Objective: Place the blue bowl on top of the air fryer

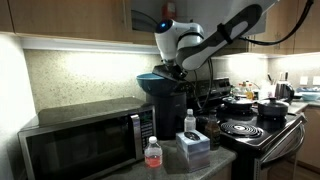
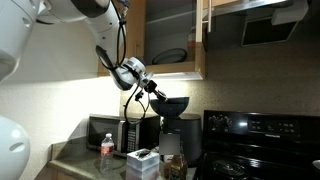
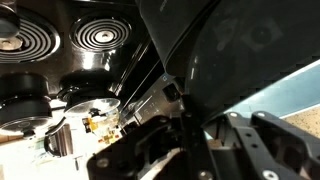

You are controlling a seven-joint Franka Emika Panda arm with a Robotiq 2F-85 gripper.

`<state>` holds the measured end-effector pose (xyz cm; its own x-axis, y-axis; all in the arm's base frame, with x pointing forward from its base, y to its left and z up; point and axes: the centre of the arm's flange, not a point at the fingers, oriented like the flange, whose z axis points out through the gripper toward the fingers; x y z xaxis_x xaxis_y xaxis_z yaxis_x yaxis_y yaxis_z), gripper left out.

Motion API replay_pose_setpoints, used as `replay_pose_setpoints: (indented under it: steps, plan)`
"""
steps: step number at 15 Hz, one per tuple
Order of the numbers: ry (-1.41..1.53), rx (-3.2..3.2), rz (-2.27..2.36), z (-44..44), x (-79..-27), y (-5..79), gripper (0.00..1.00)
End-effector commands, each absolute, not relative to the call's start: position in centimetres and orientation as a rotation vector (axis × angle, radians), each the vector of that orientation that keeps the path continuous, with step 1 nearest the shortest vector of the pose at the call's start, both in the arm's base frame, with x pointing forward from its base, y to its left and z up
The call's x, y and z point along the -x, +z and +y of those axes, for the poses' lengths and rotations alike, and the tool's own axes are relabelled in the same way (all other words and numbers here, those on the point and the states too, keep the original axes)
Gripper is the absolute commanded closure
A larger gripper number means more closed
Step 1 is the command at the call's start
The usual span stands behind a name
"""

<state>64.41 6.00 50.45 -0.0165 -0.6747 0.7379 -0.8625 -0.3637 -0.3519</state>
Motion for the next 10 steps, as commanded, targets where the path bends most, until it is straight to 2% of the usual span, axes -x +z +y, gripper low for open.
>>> replay_pose_setpoints:
  steps: [1,2,10]
  plan:
    - [1.322,-2.044,-1.634,6.0,-64.4,50.4,0.92]
    - [1.322,-2.044,-1.634,6.0,-64.4,50.4,0.95]
    - [1.321,-1.785,-1.716,2.1,-66.7,48.2,0.95]
